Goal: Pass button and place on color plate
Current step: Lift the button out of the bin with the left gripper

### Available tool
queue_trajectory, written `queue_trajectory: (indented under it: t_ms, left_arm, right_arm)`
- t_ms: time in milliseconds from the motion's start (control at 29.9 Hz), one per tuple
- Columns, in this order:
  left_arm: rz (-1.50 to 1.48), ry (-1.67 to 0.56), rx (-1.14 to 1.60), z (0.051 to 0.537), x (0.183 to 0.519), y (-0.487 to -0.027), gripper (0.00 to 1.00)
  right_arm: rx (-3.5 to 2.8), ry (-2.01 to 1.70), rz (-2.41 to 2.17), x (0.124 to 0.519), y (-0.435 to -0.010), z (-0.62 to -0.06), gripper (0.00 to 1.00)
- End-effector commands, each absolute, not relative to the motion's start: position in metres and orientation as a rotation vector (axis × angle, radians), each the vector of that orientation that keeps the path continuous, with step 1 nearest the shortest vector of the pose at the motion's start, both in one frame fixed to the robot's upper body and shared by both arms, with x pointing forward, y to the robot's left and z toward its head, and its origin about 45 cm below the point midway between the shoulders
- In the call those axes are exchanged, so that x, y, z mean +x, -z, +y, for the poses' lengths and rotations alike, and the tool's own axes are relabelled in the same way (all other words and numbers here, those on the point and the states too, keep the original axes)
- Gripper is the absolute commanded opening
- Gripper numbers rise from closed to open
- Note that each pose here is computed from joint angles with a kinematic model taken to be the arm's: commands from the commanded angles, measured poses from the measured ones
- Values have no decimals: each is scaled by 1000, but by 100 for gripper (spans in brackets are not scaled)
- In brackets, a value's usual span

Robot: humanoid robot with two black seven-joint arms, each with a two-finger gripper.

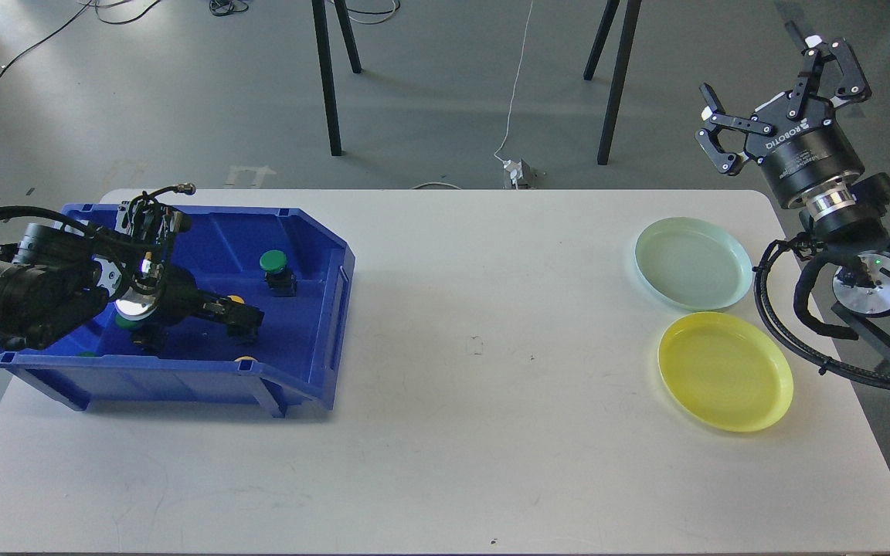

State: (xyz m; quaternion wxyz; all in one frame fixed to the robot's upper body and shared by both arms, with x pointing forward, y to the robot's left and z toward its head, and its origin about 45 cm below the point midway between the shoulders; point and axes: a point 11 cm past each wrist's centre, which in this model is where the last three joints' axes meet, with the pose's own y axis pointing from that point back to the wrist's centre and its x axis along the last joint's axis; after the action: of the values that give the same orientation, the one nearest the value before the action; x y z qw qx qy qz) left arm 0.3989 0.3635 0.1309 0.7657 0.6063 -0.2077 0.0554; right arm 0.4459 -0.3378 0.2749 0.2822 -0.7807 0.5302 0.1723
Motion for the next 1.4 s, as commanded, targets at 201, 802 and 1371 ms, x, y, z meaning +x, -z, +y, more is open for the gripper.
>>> queue_trajectory:
  t_ms: [201, 802, 1371]
  left_arm:
    - [-450, -112, 1319, 363, 398, -129, 10]
    - [-678, -214, 996, 341, 386, -324, 8]
    - [-302, -349, 308, 179, 382, -293, 10]
  right_arm:
    - [-2090, -460, 1423, 446, -275, -339, 99]
    - [-2022, -461, 1460, 453, -269, -345, 99]
    - [-2270, -377, 1577, 402, -244, -272, 99]
